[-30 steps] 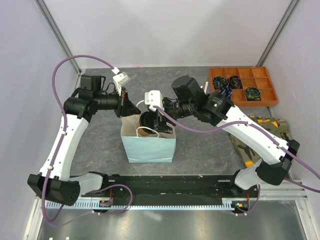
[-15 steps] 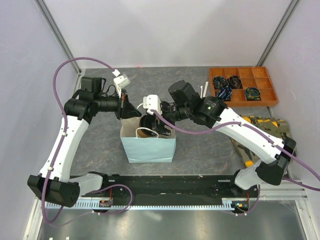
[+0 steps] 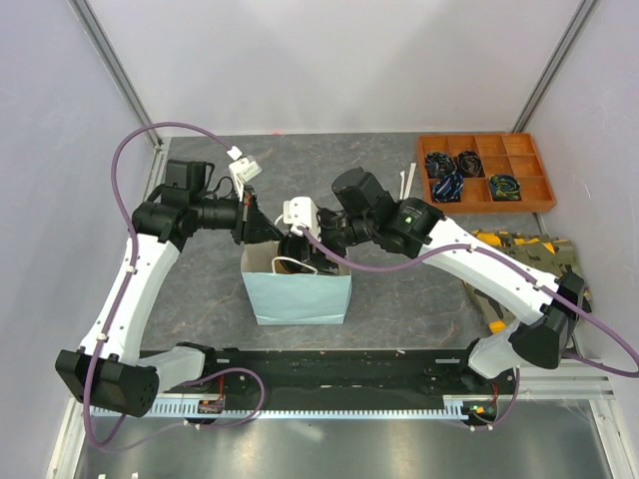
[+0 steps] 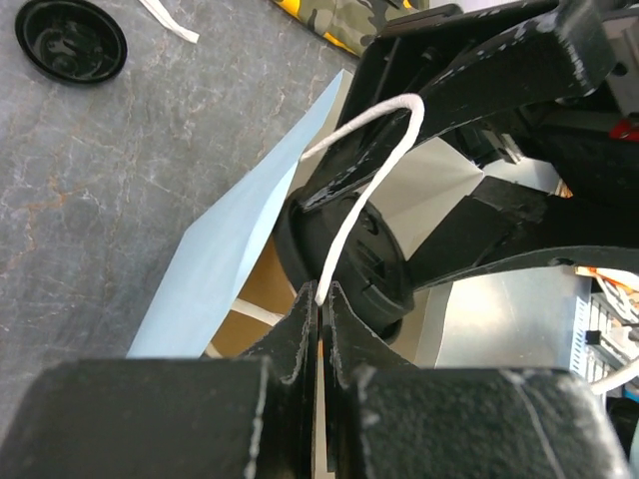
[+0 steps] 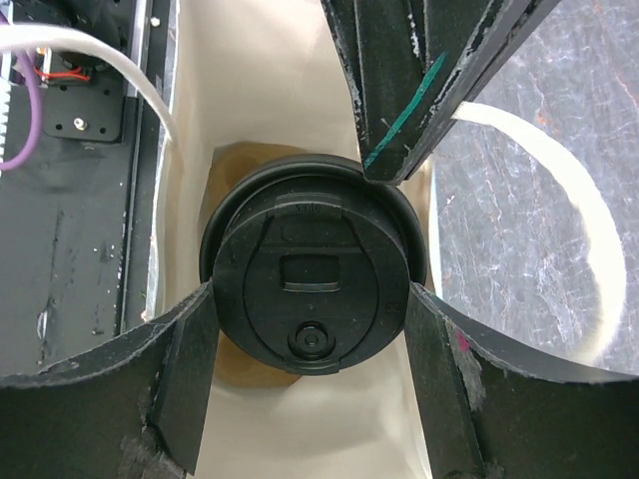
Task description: Pack the takeout coffee
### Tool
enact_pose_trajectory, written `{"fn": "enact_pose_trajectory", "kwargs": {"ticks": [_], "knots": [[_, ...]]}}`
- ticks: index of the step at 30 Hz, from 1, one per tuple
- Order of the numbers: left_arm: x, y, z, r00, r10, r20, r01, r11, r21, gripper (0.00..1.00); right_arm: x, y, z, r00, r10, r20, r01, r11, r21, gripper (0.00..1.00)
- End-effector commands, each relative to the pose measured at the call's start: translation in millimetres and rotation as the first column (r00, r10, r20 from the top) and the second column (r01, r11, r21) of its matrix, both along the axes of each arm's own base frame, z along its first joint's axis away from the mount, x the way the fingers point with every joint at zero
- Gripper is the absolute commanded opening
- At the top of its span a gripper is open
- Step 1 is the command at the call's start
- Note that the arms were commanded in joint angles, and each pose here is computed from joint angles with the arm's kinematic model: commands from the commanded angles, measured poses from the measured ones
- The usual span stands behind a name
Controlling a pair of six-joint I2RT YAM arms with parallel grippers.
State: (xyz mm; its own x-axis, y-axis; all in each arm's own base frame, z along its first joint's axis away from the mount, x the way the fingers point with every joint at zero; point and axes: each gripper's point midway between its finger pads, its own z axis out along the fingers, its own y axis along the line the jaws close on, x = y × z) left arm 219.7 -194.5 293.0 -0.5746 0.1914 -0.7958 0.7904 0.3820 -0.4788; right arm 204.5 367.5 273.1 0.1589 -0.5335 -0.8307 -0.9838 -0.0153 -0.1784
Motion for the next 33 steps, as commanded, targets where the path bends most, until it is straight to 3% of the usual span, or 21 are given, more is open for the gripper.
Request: {"fn": "enact_pose_trajectory", "kwargs": {"ticks": [1,17,26,33], "knots": [[-4.0,-2.8,4.8,1.0,0.004,-0.019,-0.004,0.999,-0.036,0.02,0.5,10.3,-4.6,0.998,0.044,0.042,-0.045,0.999,0.011,0.28],[12.9,3.6,0.0,0.991,0.127,-0.042,-0.128,0.992,-0.017,0.02,-1.6,14.8,-11.4,0.984,0.138,0.115,-0.13,0.989,-0.074,0.26],[9.7,2.2,19.8,0.993,0.121,0.016,-0.12,0.991,-0.063,0.08,-2.1,9.2,38.2,0.989,0.058,0.138,-0.061,0.998,0.022,0.26],[12.1,3.0,18.7,0.992,0.127,0.024,-0.126,0.991,-0.055,0.06,7.2,-5.9,84.0,0.981,-0.025,0.193,0.006,0.995,0.097,0.26]]}}
